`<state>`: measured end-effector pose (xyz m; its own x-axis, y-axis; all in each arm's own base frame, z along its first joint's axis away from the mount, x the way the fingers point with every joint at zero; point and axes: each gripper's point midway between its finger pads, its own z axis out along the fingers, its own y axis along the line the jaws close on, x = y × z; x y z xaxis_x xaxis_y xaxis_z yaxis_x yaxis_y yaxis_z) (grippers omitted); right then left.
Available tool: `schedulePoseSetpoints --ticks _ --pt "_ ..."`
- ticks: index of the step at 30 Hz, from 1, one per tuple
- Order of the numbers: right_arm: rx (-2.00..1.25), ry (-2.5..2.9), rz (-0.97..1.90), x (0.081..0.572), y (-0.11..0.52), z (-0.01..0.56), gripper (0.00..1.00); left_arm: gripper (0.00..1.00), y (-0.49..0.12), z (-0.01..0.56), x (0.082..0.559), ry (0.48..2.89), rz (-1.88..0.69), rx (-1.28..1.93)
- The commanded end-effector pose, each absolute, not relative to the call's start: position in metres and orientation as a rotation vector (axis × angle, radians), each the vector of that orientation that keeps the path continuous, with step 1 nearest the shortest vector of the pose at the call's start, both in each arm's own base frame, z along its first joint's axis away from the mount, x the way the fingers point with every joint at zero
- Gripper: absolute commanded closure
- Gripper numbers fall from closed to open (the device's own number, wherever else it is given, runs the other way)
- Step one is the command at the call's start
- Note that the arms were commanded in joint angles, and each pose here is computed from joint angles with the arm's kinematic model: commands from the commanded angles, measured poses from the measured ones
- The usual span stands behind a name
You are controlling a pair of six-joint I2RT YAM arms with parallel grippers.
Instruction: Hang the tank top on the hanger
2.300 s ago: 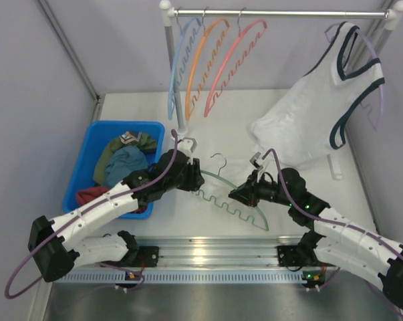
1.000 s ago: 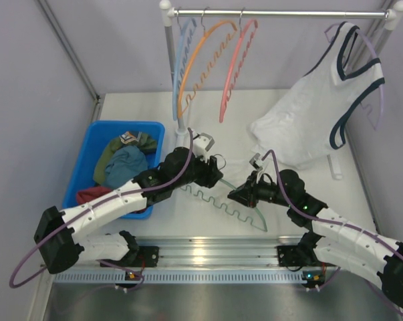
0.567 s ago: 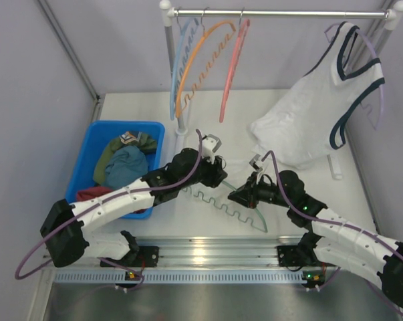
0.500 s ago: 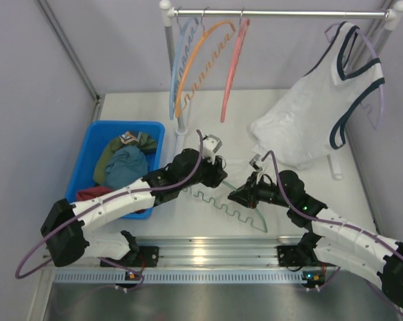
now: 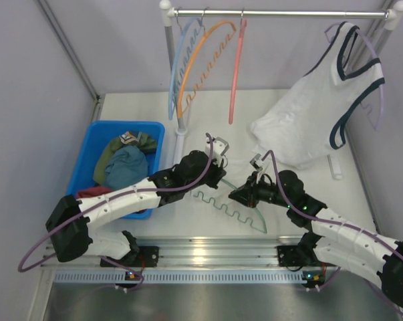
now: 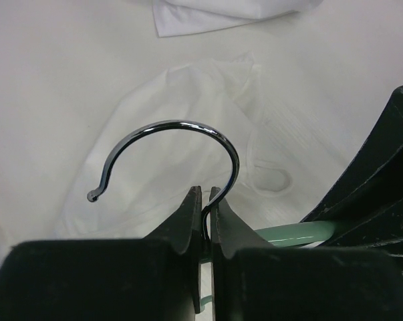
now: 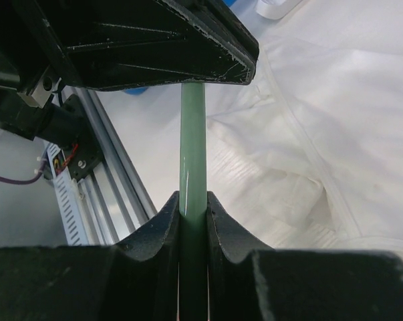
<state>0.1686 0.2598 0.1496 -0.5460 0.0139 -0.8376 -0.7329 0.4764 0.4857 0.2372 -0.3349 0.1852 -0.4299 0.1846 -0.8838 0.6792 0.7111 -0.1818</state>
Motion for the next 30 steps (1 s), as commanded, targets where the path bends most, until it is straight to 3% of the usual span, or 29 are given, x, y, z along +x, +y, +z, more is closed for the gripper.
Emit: schedulePoseSetpoints --ticks 1,18,30 --pt "-0.610 1.810 1.123 0.175 0.265 0.173 0.95 1.00 -0.347 0.221 0.246 1.866 -0.679 0.622" --pt "-0.535 1.896 1.016 0.178 0.245 0.172 0.36 1.00 -0.345 0.207 0.238 1.868 -0.627 0.678" --pt "-0.225 1.975 0.835 0.201 0.209 0.193 0.32 1.00 -0.341 0.199 0.231 1.875 -0.625 0.701"
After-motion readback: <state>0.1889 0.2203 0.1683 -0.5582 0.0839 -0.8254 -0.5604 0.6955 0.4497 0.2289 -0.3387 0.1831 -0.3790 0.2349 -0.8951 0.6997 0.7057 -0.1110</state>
